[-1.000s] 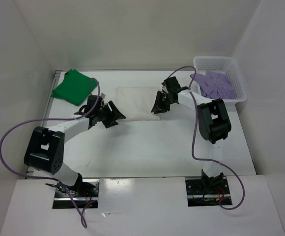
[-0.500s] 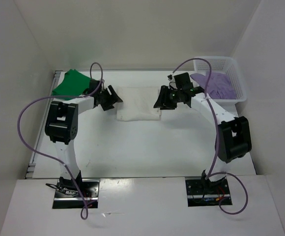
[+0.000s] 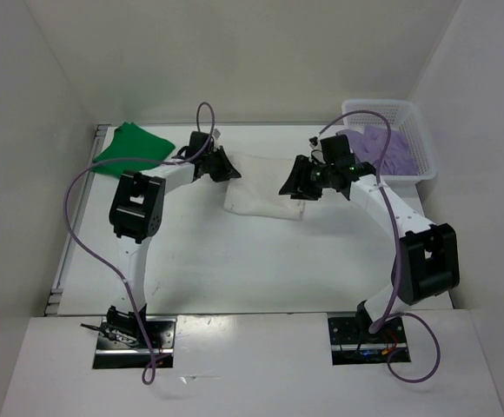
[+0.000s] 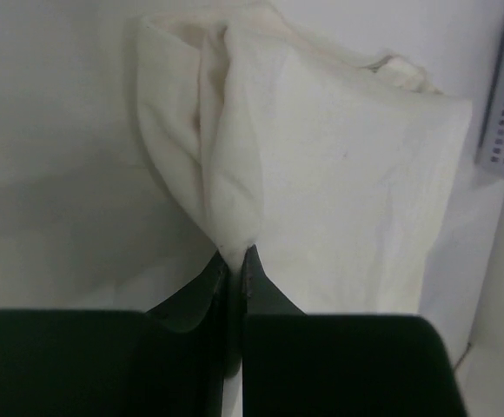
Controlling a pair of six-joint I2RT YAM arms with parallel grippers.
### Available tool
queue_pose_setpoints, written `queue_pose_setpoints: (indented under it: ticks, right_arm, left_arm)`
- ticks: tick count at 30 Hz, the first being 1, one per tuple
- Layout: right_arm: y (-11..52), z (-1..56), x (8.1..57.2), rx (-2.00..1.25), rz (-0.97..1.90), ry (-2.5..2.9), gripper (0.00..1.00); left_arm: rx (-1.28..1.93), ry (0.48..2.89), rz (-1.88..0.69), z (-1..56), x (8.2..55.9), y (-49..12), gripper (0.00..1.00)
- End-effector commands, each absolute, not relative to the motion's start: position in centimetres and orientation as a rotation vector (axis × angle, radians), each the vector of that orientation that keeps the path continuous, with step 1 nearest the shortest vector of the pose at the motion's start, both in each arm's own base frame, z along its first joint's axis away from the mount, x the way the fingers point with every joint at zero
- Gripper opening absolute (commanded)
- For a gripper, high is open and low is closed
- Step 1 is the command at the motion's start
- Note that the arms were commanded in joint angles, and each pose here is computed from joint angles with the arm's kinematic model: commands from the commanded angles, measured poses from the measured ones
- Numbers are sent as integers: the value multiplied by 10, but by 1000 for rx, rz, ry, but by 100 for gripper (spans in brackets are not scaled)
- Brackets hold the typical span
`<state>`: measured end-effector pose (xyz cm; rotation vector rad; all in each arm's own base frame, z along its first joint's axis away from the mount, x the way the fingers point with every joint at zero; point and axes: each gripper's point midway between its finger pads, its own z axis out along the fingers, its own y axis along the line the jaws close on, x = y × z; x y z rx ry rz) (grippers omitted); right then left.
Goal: Fold and stack the t-shirts
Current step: Put the neatly folded tshirt into the corner of the board with the left arm
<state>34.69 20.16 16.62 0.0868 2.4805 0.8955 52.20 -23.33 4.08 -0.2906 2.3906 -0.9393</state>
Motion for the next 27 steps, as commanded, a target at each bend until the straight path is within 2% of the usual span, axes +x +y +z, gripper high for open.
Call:
queue_pose_setpoints:
  ticks: [1,3,7,9,11,13,14,15,17,18,22,24,25,26,27]
  right_arm:
    - [193,185,347,112,913,2405,52]
    - [188,182,344,125,907,2411,52]
    - [181,182,342,138,914,2414,52]
    - [179,181,342,116,923,2420,52]
    - [181,179,341,113,938,2430,52]
    - [183,173,342,116,946,2450,52]
    - [184,174,340,108,965,2450,52]
    - [186,171,339,106,978,2461,52]
    - [190,168,337,93,1014,2468,52]
    - [191,167,336,88,1026,2467,52]
    - [191,161,332,76,1034,2475,52]
    - [190,160,333,69,1019,2474,52]
    - [189,159,334,74,1008,2474,52]
    - [187,154,333,85,992,2485,49]
    - [187,155,335,81,993,2476,40]
  left_arm:
    - [-216,2243,-1015,119,550,-246,0]
    - [-210,2167,-1033,161,561,-238,0]
    - [-296,1987,-1029,240,594,-167,0]
    - [-323,1940,-1010,262,597,-133,0]
    - [-398,1879,-945,281,599,-74,0]
    - [-532,1855,-842,264,594,-10,1]
    - [-587,1811,-815,275,584,12,6]
    - [-705,1826,-755,236,573,37,26]
    - [-883,1692,-698,233,548,99,59]
    - [-1052,1699,-637,187,517,125,100]
    - [-1114,1822,-676,138,474,105,100]
    - [-1121,1787,-695,149,452,95,100]
    - [-1168,1816,-676,130,432,89,100]
    - [-1160,1783,-645,146,423,90,100]
    - [-1154,1793,-625,148,415,88,100]
